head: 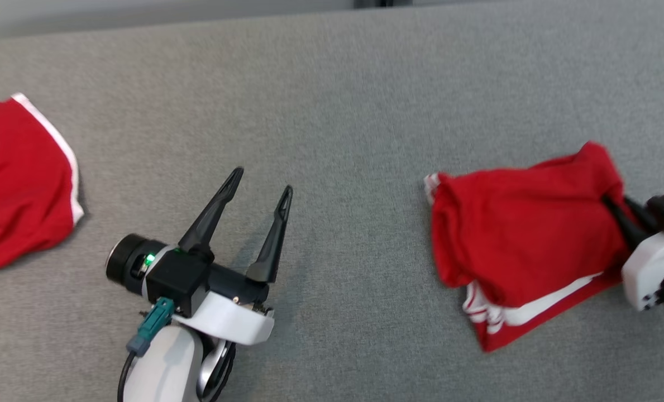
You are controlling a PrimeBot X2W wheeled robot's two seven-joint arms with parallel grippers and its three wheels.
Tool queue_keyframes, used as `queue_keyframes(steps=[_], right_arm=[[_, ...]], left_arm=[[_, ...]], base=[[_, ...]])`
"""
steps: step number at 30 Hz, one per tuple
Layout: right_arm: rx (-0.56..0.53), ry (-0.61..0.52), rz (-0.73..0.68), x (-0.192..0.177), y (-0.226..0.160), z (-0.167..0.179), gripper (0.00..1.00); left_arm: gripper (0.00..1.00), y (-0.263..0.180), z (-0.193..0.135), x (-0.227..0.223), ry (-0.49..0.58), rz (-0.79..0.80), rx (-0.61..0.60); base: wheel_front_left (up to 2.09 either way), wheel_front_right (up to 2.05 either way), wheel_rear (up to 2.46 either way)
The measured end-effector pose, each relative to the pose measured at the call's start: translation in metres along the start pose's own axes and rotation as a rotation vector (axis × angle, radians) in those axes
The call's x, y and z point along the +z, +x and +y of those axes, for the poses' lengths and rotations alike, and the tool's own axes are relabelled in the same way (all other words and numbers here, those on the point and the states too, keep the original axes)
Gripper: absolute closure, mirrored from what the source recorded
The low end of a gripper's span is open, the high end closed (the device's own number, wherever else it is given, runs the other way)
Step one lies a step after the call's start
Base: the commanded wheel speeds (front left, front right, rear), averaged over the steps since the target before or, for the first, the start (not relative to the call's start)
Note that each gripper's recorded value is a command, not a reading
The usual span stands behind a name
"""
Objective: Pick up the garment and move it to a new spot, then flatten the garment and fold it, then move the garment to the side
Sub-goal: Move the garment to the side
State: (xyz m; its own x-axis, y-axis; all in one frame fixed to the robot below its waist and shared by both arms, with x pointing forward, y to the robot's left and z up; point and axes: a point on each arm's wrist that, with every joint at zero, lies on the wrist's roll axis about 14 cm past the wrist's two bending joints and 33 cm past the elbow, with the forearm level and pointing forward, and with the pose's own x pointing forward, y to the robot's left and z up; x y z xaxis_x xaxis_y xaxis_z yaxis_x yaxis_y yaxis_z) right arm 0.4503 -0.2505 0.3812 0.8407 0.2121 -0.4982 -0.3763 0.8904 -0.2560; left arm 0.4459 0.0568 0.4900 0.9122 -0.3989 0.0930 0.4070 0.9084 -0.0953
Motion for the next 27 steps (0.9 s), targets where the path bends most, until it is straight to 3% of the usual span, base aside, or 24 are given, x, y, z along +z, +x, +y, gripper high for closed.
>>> queue_keyframes(steps=[10,16,27], right_arm=[[-0.186,-0.178,0.178,-0.046,0.008,-0.104,1.0],[-0.325,-0.225,0.233,-0.055,-0.002,-0.159,1.0],[-0.489,-0.203,0.297,-0.076,-0.017,-0.2,1.0]], left_arm=[[0.0,0.041,-0.035,-0.052,0.007,0.06,-0.228],[0.0,0.053,-0.037,-0.083,-0.017,0.092,-0.279],[0.0,0.064,-0.035,-0.095,-0.061,0.077,-0.276]], base=[[0.0,0.0,0.0],[0.0,0.0,0.0],[0.0,0.0,0.0]])
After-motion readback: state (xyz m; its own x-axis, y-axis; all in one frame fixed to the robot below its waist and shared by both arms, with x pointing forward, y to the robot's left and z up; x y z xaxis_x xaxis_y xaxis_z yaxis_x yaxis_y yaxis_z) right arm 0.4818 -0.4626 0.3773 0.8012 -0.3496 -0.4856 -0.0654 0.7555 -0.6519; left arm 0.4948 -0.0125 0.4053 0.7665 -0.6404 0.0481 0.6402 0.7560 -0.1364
